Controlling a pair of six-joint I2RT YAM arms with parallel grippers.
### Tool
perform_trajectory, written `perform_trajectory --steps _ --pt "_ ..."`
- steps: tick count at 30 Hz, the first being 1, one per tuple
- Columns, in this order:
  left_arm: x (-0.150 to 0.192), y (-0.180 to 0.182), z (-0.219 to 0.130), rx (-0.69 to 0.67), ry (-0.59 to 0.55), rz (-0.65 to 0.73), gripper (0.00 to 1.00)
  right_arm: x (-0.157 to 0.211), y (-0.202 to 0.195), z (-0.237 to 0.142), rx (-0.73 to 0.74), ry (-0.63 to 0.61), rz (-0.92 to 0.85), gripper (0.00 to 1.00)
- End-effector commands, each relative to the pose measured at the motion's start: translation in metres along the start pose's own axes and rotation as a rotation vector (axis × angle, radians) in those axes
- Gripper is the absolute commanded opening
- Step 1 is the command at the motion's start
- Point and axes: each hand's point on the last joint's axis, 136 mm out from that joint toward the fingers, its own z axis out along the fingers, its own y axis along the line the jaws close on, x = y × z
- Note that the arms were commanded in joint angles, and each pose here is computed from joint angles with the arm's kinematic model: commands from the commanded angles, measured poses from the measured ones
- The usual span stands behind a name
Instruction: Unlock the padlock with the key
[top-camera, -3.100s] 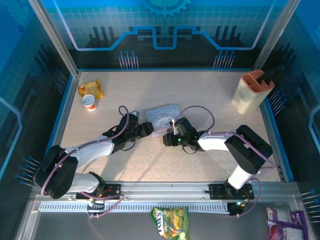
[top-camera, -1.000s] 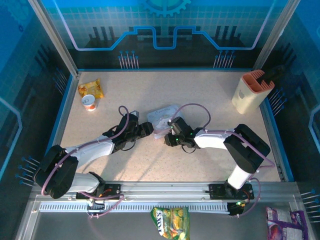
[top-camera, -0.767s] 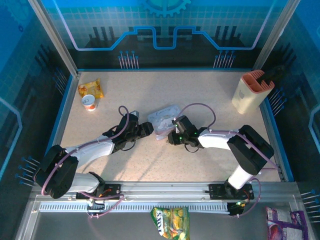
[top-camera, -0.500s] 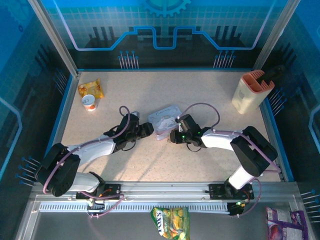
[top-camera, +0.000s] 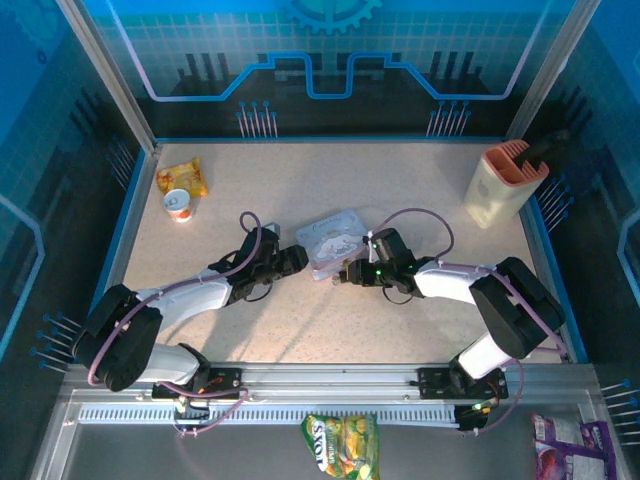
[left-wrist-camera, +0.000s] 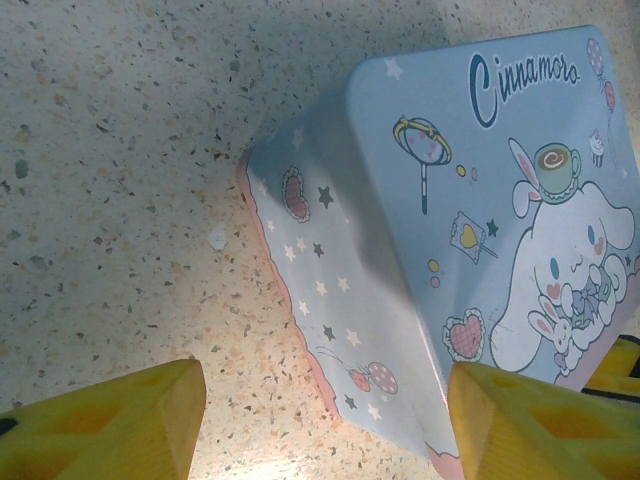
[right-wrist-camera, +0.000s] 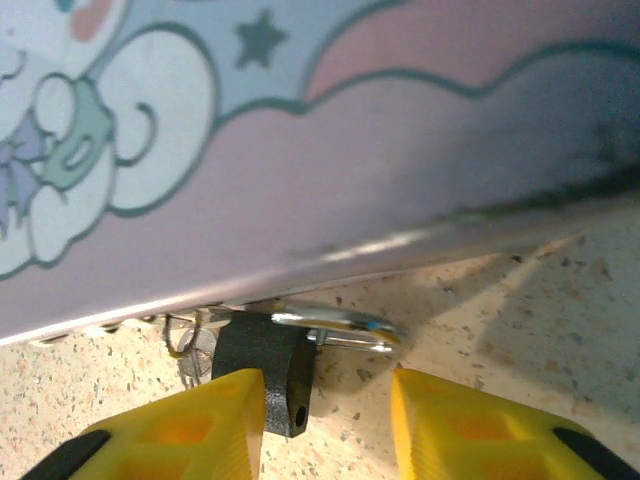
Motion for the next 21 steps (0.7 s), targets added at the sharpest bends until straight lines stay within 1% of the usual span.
perform_trajectory --steps 1,8,14,17,21 --pt "-0.011 -0.012 -0.001 0.036 -0.018 -0.017 0.66 0.002 0.010 -0.004 -0.015 0.000 -0.061 0.41" --pt "-0.012 -0.015 -0.001 0.035 -0.014 -0.002 0.66 -0.001 0.000 -0.016 0.066 -0.036 -0.091 0.47" --pt "-0.012 -0.023 0.001 0.036 -0.007 0.027 0.67 -0.013 -0.027 -0.045 0.155 -0.119 -0.106 0.52" --pt "-0.010 -0.032 0.007 0.041 0.012 0.049 0.67 -0.017 -0.037 -0.061 0.162 -0.167 -0.093 0.54" --pt "-0.007 -0.033 0.019 -0.016 0.042 0.068 0.67 -0.021 -0.039 -0.074 0.136 -0.207 -0.081 0.57"
